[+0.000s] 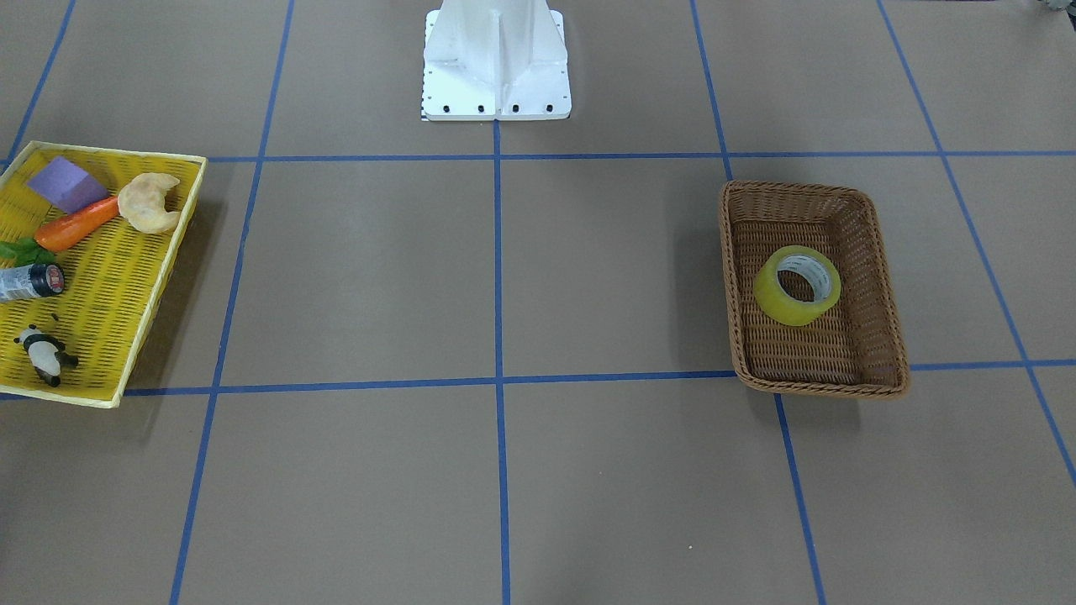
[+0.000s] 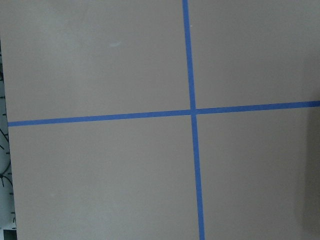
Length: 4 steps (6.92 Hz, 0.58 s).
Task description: Move tape to another basket
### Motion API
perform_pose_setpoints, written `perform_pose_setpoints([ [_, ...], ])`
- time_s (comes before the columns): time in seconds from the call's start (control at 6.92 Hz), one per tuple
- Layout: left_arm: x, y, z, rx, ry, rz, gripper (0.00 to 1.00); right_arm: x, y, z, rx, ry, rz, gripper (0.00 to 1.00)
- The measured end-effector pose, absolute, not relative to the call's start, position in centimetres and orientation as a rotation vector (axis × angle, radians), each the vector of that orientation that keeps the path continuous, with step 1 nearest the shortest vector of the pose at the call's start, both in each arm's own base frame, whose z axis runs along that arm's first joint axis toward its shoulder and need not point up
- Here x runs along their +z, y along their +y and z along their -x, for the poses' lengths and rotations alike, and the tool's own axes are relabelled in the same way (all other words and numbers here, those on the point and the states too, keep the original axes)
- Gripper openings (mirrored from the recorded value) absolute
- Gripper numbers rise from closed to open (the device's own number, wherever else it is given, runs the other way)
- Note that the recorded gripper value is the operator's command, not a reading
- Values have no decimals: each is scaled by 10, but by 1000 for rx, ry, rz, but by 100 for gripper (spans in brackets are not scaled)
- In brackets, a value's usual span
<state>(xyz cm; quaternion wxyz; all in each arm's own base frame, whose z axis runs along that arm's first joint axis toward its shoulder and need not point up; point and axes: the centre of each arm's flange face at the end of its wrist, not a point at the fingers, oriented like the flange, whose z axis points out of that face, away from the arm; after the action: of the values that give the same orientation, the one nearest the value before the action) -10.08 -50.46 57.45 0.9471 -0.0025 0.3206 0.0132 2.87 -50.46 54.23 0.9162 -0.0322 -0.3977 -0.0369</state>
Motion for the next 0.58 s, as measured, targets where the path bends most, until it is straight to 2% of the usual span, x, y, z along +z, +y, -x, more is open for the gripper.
perform_pose_setpoints([
  [0.29,612,-501,102,18,664,23,98,588,-476,-34,-96,-803,47,100],
  [0.58,640,-506,98,15,721,8,98,600,-469,-40,-83,-785,50,100],
])
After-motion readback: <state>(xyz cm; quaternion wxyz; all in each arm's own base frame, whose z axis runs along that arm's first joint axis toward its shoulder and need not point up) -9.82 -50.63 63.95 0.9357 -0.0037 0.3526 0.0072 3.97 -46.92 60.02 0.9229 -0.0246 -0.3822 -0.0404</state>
